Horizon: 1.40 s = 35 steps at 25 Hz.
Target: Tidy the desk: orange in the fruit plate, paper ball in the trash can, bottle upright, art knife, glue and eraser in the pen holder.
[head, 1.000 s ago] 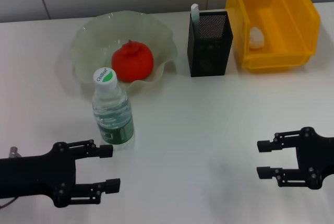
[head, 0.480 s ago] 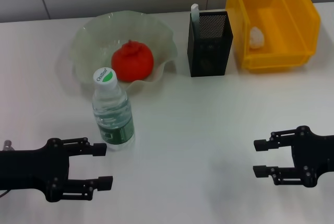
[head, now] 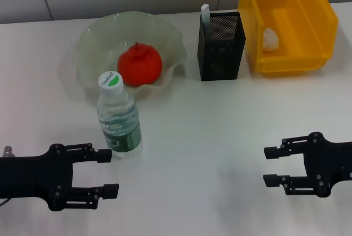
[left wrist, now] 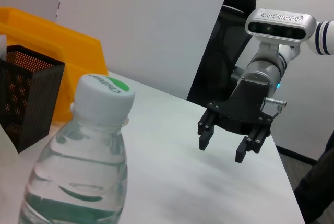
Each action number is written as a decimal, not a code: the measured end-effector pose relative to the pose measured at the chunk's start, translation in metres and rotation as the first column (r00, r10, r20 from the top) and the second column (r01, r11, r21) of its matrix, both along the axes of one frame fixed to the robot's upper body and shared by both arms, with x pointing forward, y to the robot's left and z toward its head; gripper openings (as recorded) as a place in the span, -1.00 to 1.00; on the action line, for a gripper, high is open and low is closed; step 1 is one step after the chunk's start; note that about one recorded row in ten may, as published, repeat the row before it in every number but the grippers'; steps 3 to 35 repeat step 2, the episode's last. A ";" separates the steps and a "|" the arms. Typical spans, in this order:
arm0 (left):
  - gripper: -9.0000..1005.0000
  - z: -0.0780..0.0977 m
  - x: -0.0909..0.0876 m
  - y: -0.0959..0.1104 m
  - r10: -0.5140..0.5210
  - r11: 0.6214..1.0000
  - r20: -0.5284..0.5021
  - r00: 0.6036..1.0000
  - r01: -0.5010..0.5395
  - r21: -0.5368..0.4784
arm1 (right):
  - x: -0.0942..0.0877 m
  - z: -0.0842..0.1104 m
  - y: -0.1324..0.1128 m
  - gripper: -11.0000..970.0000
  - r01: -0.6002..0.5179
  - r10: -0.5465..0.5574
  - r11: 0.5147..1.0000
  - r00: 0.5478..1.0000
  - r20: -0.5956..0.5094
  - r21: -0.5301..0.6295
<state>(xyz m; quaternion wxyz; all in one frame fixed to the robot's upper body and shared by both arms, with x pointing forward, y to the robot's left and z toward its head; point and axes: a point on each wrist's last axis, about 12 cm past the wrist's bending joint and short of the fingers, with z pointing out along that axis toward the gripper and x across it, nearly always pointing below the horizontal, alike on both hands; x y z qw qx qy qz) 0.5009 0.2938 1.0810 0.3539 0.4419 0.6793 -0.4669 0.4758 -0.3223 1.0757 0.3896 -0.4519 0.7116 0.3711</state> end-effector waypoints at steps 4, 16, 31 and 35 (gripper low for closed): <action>0.56 0.000 0.000 0.000 0.000 1.000 0.000 1.000 0.000 0.000 | -0.001 -0.001 0.000 0.16 0.001 -0.001 1.000 1.000 0.002 0.001; 0.56 0.000 0.000 0.000 0.000 1.000 0.000 1.000 0.000 0.000 | -0.001 -0.001 0.000 0.16 0.001 -0.001 1.000 1.000 0.002 0.001; 0.56 0.000 0.000 0.000 0.000 1.000 0.000 1.000 0.000 0.000 | -0.001 -0.001 0.000 0.16 0.001 -0.001 1.000 1.000 0.002 0.001; 0.56 0.000 0.000 0.000 0.000 1.000 0.000 1.000 0.000 0.000 | -0.001 -0.001 0.000 0.16 0.001 -0.001 1.000 1.000 0.002 0.001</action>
